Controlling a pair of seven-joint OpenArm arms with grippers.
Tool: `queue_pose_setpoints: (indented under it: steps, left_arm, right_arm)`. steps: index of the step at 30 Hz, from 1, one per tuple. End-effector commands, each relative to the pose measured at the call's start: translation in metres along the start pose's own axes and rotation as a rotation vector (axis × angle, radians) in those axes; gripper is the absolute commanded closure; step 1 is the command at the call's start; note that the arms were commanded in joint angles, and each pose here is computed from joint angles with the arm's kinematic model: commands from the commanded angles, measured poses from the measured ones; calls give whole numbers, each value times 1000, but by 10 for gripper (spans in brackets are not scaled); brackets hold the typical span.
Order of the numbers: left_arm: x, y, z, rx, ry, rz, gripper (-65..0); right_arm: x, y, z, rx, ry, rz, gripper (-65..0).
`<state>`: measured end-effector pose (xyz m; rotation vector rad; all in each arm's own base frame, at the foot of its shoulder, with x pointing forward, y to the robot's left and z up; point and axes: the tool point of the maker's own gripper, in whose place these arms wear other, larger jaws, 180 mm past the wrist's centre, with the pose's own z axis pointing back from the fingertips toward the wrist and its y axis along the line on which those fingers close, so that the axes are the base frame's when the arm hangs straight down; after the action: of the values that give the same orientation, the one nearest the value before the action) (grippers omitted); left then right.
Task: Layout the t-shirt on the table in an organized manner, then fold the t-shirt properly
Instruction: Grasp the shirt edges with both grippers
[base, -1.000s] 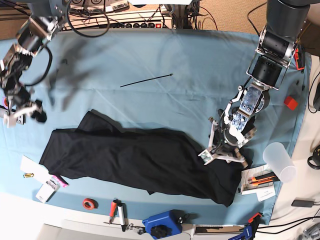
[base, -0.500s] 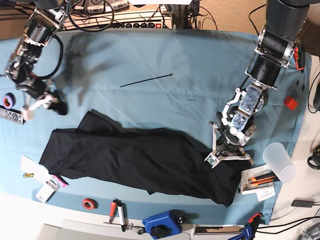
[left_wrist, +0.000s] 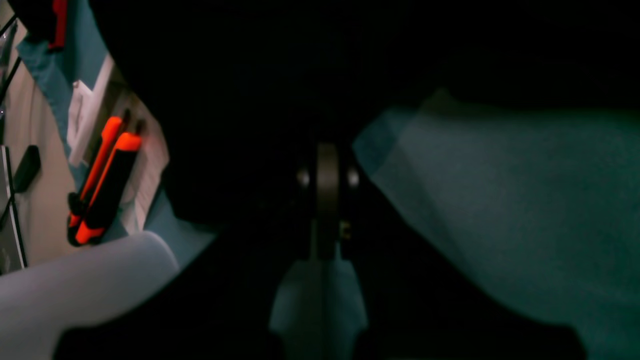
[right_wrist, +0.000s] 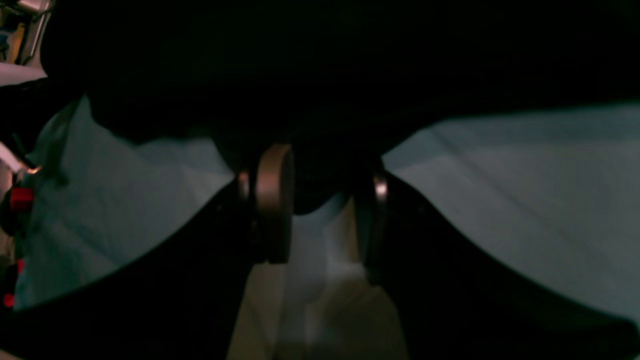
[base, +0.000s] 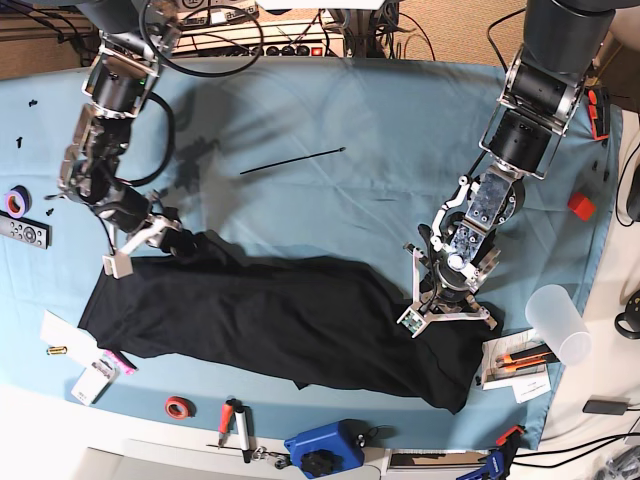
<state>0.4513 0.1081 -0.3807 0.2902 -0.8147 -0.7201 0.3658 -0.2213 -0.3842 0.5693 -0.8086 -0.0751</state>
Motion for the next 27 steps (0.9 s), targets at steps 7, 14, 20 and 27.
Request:
queue_pose_setpoints:
  steps: [7,14,20,27]
  left_arm:
    - [20,19,3,41,-50,3,0]
    - [9,23,3,61,10,20,0]
    - [16,39,16,139,34,81,0]
    - [74,64,66,234,-102,82,0]
  right_arm:
    - [-5,10,-15,-19,62,108,-198]
    - [16,28,-26,-18,18,212,0]
    - [124,65,31,-70,-280,406,0]
    - [196,79,101,-177,-513,483,0]
